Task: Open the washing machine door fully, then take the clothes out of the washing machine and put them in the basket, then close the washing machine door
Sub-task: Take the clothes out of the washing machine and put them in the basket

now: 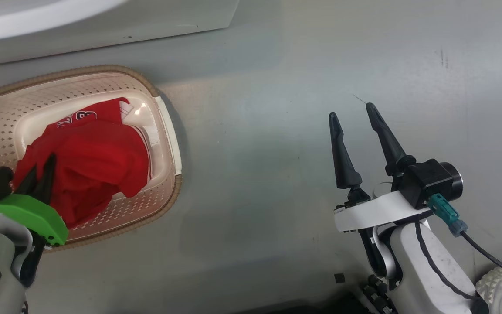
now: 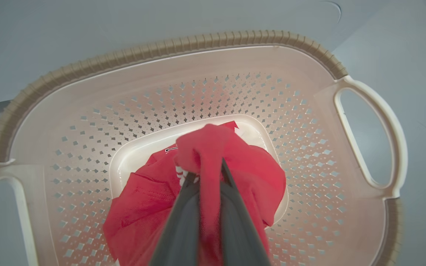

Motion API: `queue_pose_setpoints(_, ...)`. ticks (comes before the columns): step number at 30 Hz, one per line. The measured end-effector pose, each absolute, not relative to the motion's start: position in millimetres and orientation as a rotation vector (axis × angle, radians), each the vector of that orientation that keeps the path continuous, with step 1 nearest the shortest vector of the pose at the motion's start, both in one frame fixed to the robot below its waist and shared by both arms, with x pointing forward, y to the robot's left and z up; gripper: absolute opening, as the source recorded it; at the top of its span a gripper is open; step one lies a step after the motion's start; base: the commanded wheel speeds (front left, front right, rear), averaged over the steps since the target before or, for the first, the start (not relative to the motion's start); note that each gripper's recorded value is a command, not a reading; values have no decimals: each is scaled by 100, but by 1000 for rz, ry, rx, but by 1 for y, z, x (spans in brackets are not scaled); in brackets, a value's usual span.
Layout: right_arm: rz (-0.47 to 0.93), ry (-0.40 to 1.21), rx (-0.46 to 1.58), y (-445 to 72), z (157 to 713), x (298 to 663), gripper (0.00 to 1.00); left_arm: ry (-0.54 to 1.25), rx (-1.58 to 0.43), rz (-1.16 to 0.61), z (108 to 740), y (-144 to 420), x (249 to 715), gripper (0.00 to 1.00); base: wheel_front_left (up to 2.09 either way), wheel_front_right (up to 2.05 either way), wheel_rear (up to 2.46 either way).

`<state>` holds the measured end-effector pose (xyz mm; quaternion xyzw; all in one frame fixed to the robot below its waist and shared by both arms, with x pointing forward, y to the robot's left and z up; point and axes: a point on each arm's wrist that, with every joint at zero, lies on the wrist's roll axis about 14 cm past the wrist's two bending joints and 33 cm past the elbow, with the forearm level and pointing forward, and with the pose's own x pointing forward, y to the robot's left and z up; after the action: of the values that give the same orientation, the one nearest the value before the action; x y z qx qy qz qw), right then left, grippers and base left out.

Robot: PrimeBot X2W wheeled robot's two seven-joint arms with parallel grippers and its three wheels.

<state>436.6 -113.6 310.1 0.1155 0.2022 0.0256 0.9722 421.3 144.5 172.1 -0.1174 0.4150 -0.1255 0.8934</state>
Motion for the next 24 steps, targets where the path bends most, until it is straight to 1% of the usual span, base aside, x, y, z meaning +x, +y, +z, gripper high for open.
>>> queue_pose_setpoints(1,45,411,230,-116,308,436,100,866,-245,-265,169,142,421,7,0,0,0)
queue_pose_setpoints(2,35,414,226,-120,307,436,100,868,-248,-272,168,140,421,37,0,0,0)
queue_pose_setpoints(3,27,416,222,-123,306,436,100,867,-251,-276,167,137,423,82,0,0,0)
queue_pose_setpoints(4,22,418,219,-125,305,436,100,865,-254,-279,166,135,424,100,0,0,0)
queue_pose_setpoints(14,23,383,214,-126,318,441,100,834,-240,-293,180,132,430,100,0,0,0)
queue_pose_setpoints(24,28,329,210,-126,341,446,100,674,-257,-319,231,120,461,100,0,0,0)
